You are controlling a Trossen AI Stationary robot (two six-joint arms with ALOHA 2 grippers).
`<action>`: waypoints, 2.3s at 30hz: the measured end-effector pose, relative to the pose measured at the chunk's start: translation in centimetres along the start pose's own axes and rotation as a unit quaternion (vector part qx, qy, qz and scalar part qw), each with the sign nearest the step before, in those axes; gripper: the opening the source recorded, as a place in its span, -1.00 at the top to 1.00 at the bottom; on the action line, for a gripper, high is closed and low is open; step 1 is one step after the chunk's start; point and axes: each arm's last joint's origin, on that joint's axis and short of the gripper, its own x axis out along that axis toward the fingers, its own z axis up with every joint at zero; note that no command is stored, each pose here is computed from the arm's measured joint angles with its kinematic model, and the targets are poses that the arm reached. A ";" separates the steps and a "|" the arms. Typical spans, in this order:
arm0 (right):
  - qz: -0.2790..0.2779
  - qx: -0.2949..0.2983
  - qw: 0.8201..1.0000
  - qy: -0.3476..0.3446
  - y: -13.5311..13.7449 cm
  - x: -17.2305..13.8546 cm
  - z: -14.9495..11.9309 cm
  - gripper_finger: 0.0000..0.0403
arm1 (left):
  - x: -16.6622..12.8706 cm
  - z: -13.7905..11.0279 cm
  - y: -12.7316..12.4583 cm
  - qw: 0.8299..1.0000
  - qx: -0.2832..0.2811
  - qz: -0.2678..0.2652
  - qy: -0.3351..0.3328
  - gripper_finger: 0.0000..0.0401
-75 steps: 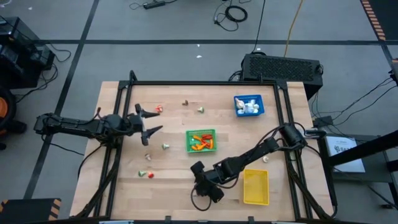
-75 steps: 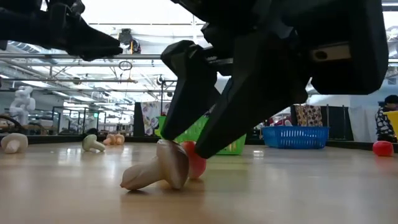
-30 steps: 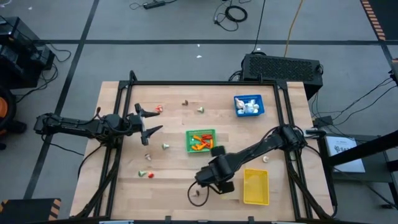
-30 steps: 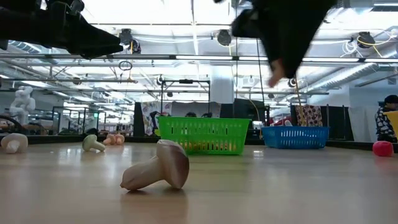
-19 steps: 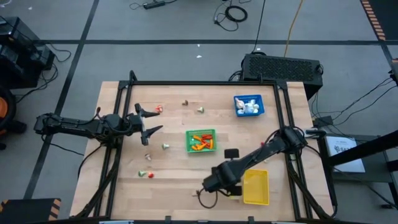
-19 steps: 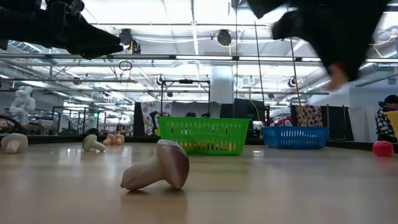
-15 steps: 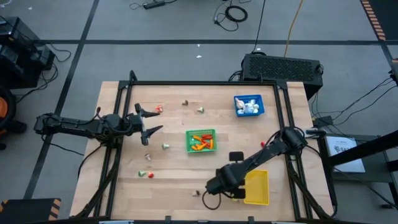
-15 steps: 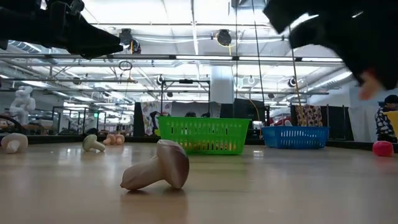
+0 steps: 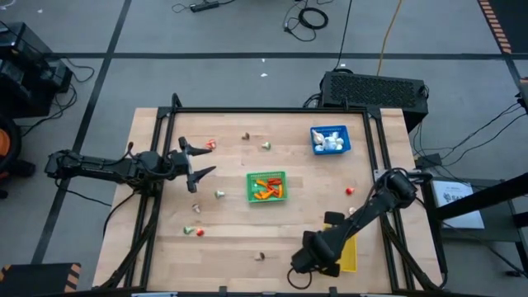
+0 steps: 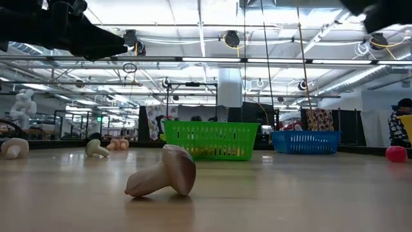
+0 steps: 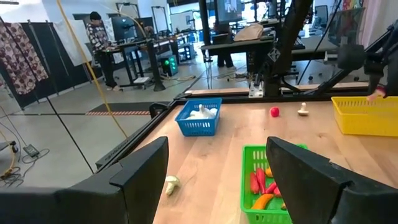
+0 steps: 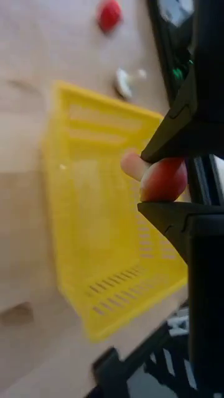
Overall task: Sort produce into baskets
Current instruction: Put the orange mushroom into the yellow bin, then put the green mushroom into the yellow bin
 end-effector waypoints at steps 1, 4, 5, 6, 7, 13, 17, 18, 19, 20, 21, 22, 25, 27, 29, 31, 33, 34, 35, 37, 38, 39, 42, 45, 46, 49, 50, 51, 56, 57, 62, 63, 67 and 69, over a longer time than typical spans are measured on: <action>0.002 0.010 1.000 0.007 0.2 0.3 -0.2 0.56 | 0.0 0.0 0.0 1.000 0.001 0.000 -0.001 -0.39; -0.001 0.040 0.999 0.009 0.4 1.1 -0.2 0.56 | 0.0 0.2 0.0 1.000 0.000 0.001 -0.008 -0.39; -0.002 0.047 0.999 0.010 0.5 1.4 -0.2 0.56 | 0.0 0.2 0.0 1.000 0.000 0.001 -0.008 -0.39; -0.001 0.050 0.999 0.010 0.5 1.5 -0.2 0.55 | 0.0 0.2 0.0 1.000 0.003 0.001 -0.008 -0.39; 0.000 0.053 0.999 0.009 0.5 1.6 -0.2 0.54 | 0.0 0.2 0.0 1.000 0.009 0.001 -0.010 -0.39; 0.010 0.073 0.997 0.030 0.4 1.9 -0.1 0.42 | 0.0 0.7 0.1 0.999 0.016 -0.002 -0.036 -0.39; 0.014 0.075 0.997 0.034 0.4 1.9 -0.1 0.30 | 0.0 0.8 0.0 0.999 0.014 -0.011 -0.042 -0.39; 0.014 0.071 0.997 0.034 0.4 1.9 -0.1 0.27 | 0.0 0.8 0.0 0.999 0.014 -0.013 -0.042 -0.39; 0.013 0.069 0.997 0.035 0.3 1.9 -0.1 0.24 | 0.0 0.8 0.0 0.999 0.014 -0.013 -0.043 -0.39; 0.010 0.068 0.997 0.038 0.2 1.9 -0.1 0.21 | 0.0 0.8 0.0 0.999 0.014 -0.013 -0.043 -0.39; 0.009 0.069 0.997 0.040 0.1 1.8 -0.1 0.18 | 0.0 0.8 0.0 0.999 0.014 -0.013 -0.043 -0.39; 0.007 0.070 0.997 0.042 0.0 1.8 0.0 0.15 | 0.0 0.8 0.0 0.999 0.014 -0.013 -0.042 -0.39; 0.009 0.071 0.996 0.055 -0.5 1.6 0.1 0.09 | 0.0 0.8 0.0 0.999 0.017 -0.013 -0.043 -0.39; 0.019 0.064 0.996 0.054 -1.0 1.1 0.1 0.06 | 0.0 0.8 0.0 0.999 0.025 -0.013 -0.043 -0.39; 0.035 0.060 0.997 0.043 -1.8 0.1 -0.1 0.04 | 0.0 0.8 0.0 0.999 0.027 -0.013 -0.043 -0.39; 0.052 0.064 0.996 0.023 -3.0 -1.4 -0.5 0.04 | 0.0 0.8 0.0 0.999 0.027 -0.013 -0.043 -0.39; 0.054 0.075 0.995 -0.019 -4.6 -2.8 -0.9 0.04 | 0.0 0.8 0.0 0.999 0.030 -0.013 -0.043 -0.39; 0.050 0.082 0.994 -0.051 -5.4 -3.6 -1.2 0.05 | 0.0 0.8 0.0 0.999 0.031 -0.013 -0.043 -0.39; 0.044 0.090 0.991 -0.089 -6.3 -4.4 -1.3 0.05 | 0.0 0.8 0.0 0.998 0.035 -0.013 -0.043 -0.39; 0.030 0.103 0.979 -0.171 -8.1 -5.9 -1.3 0.06 | 0.0 0.8 0.0 0.998 0.041 -0.013 -0.042 -0.39; 0.025 0.112 0.972 -0.206 -9.0 -6.6 -1.1 0.06 | 0.0 0.8 0.0 0.998 0.042 -0.013 -0.042 -0.39; 0.021 0.126 0.964 -0.233 -10.1 -7.2 -0.9 0.06 | 0.0 0.8 0.0 0.998 0.042 -0.013 -0.042 -0.39; 0.013 0.170 0.948 -0.268 -13.5 -8.2 0.4 0.06 | 0.0 0.8 0.0 0.998 0.043 -0.013 -0.041 -0.39; 0.012 0.145 0.948 -0.283 -16.3 -8.5 2.5 0.05 | 0.0 0.7 0.0 0.998 0.044 -0.012 -0.040 -0.39; 0.010 0.128 0.948 -0.293 -17.2 -8.6 3.5 0.05 | 0.0 0.7 0.0 0.998 0.044 -0.011 -0.039 -0.39; 0.010 0.085 0.932 -0.353 -20.0 -8.9 6.8 0.05 | 0.1 0.6 0.2 0.998 0.045 -0.006 -0.033 -0.39; 0.007 0.080 0.922 -0.378 -21.1 -9.0 8.0 0.05 | 0.1 0.5 0.2 0.999 0.046 -0.004 -0.028 -0.39; 0.005 0.081 0.911 -0.404 -22.1 -9.2 9.1 0.05 | 0.1 0.4 0.3 0.999 0.046 -0.001 -0.024 -0.39; 0.006 0.134 0.875 -0.466 -27.2 -8.4 13.7 0.05 | 0.2 -0.1 0.7 0.999 0.049 0.016 0.002 -0.39; 0.017 0.141 0.878 -0.458 -28.1 -7.8 14.3 0.05 | 0.2 -0.2 0.7 0.999 0.048 0.017 0.008 -0.39; 0.030 0.205 0.892 -0.402 -31.9 -3.7 17.4 0.05 | 0.2 -0.6 1.0 0.998 0.045 0.027 0.028 -0.39; 0.032 0.216 0.893 -0.394 -32.6 -2.9 18.0 0.05 | 0.2 -0.6 1.0 0.998 0.046 0.029 0.031 -0.39; 0.052 0.240 0.898 -0.365 -34.1 -0.2 19.8 0.05 | 0.3 -0.7 1.1 0.998 0.042 0.029 0.031 -0.39; 0.071 0.243 0.900 -0.355 -34.2 0.8 20.4 0.05 | 0.3 -0.7 1.1 0.998 0.042 0.028 0.031 -0.39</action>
